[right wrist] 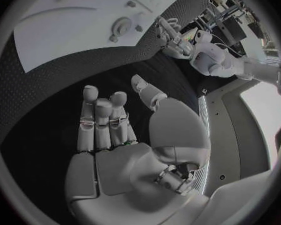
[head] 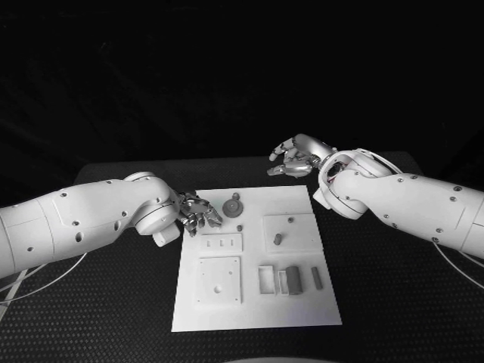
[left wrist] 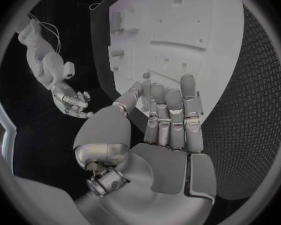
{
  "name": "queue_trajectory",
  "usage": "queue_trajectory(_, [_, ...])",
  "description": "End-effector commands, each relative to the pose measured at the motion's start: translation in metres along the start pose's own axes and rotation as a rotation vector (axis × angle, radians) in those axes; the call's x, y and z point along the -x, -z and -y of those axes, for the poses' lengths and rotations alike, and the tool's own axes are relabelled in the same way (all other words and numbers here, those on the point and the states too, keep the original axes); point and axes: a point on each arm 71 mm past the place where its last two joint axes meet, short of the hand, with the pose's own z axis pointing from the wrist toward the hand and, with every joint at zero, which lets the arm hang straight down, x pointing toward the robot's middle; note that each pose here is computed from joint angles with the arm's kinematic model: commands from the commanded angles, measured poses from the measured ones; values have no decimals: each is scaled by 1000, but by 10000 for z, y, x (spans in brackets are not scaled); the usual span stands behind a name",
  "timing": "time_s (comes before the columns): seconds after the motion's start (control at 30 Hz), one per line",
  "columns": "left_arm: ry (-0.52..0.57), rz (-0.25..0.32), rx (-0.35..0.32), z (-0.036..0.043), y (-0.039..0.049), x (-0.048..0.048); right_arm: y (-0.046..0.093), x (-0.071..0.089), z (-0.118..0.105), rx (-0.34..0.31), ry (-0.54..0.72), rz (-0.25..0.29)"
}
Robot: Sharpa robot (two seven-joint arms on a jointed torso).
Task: Assemble the parts on the task board
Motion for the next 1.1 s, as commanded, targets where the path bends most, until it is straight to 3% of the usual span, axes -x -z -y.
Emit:
queue_trajectory(0.03, [-101, -2, 26, 15, -15, -13, -22, 29, -5, 3, -49, 6])
queue_trajectory(0.2, [-129, -1, 44, 8, -32, -41, -36, 25, -22, 8, -51, 6])
queue_trajectory(0.5, [-151, -18, 47, 68, -83, -103, -54, 10, -56, 13, -52, -2])
queue_trajectory(1.1, [-172, -62, 57, 49, -143, -254, -59, -2, -70, 15, -53, -8])
